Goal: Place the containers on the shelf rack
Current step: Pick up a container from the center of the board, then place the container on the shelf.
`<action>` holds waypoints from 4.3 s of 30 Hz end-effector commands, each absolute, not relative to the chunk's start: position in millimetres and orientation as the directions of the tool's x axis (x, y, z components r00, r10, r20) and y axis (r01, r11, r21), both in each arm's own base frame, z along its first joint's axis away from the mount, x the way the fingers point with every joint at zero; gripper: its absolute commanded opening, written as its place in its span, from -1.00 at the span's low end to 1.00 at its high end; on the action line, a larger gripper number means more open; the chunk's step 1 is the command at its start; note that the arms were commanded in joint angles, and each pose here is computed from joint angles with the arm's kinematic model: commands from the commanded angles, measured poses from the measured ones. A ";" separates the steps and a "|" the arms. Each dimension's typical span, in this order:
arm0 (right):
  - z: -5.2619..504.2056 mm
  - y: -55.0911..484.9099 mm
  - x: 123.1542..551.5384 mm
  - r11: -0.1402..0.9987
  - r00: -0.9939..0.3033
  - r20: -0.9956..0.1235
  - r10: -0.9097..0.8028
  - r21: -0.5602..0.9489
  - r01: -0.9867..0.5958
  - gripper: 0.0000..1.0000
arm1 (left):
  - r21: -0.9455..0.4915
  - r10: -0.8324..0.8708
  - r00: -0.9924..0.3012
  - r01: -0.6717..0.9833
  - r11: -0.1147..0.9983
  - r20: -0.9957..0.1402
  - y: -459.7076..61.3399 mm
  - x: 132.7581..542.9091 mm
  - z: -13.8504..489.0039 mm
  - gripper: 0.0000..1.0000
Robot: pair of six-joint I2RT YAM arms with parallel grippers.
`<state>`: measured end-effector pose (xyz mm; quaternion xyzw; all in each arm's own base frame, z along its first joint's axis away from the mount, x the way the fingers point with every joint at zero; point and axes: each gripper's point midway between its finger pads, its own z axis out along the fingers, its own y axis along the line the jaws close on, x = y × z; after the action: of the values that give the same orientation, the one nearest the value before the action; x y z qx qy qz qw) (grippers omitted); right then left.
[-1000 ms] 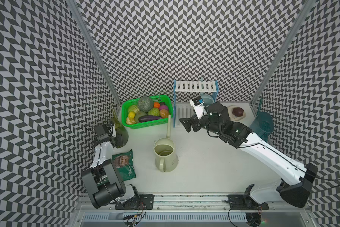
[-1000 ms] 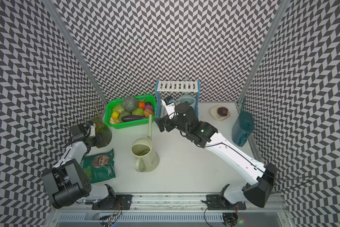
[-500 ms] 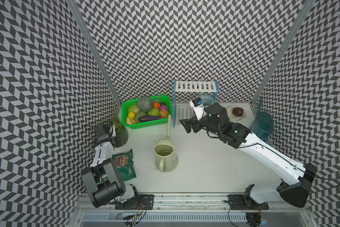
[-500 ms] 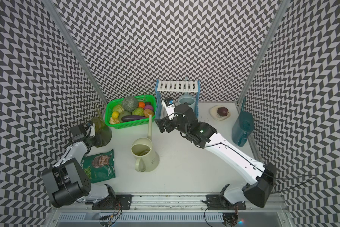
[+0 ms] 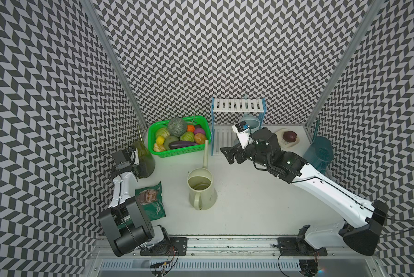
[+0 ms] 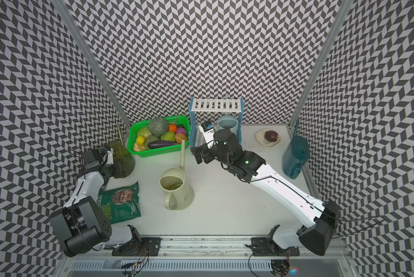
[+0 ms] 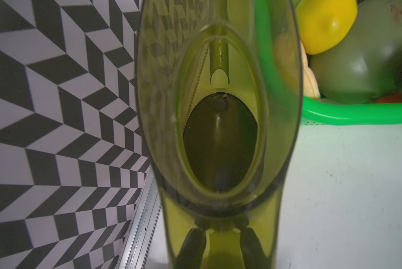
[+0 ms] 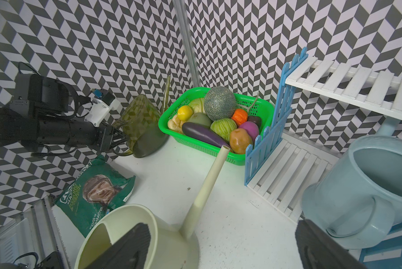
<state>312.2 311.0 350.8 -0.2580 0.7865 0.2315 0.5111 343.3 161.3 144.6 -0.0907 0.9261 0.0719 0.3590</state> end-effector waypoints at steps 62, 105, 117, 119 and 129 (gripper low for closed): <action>390.9 153.6 349.2 0.968 -0.278 -0.959 0.062 0.126 -0.218 0.99 | -0.244 0.125 -0.547 0.551 0.798 -0.828 -246.8 291.5 331.6 -0.74; 382.2 158.3 336.1 0.949 -0.284 -0.956 0.073 0.154 -0.274 0.99 | -0.150 0.054 -0.615 0.276 0.949 -0.787 -281.0 376.4 250.8 -0.74; 381.5 158.8 333.8 0.947 -0.286 -0.956 0.064 0.149 -0.285 0.99 | -0.091 0.038 -0.572 0.196 0.976 -0.819 -293.0 428.0 231.2 -0.76; 381.5 158.4 333.1 0.947 -0.285 -0.956 0.061 0.146 -0.286 0.99 | -0.080 0.038 -0.563 0.184 0.980 -0.826 -293.0 437.0 225.8 -0.75; 379.9 156.4 330.1 0.948 -0.287 -0.956 0.055 0.140 -0.286 0.99 | -0.050 0.010 -0.570 0.089 0.995 -0.822 -279.3 481.4 194.8 -0.76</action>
<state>333.0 158.9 371.1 -0.0744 0.8003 0.1375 0.5789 455.1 -278.7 159.4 0.0601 0.9118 -0.0313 0.4050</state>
